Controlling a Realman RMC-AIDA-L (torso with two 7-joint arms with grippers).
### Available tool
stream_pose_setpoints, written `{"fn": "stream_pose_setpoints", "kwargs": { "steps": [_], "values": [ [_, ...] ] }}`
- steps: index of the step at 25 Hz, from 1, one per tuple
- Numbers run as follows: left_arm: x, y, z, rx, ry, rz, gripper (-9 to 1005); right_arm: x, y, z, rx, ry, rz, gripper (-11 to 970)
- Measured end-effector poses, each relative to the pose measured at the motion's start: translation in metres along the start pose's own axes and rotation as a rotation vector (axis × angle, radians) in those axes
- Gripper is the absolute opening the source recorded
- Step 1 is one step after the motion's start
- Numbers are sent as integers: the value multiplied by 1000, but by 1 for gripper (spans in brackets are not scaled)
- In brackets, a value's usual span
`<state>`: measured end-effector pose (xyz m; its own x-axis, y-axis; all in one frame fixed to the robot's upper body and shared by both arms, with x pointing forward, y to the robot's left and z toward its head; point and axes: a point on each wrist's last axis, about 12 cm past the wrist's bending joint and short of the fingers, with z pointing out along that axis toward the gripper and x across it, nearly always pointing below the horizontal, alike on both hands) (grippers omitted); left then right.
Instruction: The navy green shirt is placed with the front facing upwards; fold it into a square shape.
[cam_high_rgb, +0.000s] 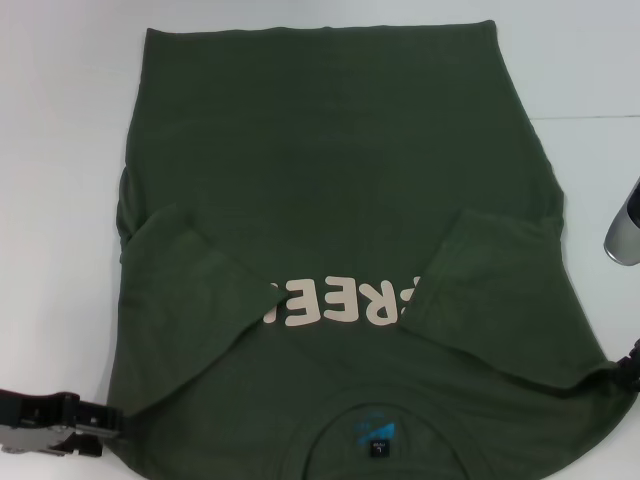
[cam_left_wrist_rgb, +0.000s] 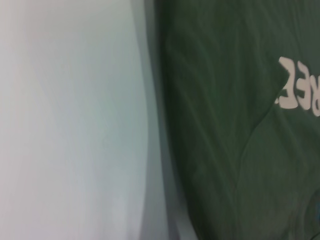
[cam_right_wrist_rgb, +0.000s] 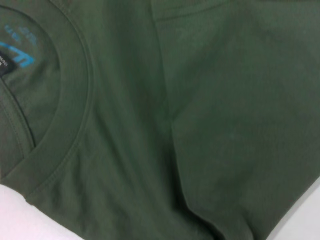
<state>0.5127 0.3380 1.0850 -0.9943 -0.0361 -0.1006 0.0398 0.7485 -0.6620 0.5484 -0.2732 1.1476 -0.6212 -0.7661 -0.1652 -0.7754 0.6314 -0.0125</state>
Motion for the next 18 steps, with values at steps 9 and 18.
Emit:
{"fn": "stream_pose_setpoints", "kwargs": {
  "steps": [9,18],
  "values": [
    [-1,0,1,-11,1,10,523,0,0,0,-3,-4,1,35],
    [-3,1,5,-15,-8,14,105,2,2,1,-13,-4,4,35]
  ]
}}
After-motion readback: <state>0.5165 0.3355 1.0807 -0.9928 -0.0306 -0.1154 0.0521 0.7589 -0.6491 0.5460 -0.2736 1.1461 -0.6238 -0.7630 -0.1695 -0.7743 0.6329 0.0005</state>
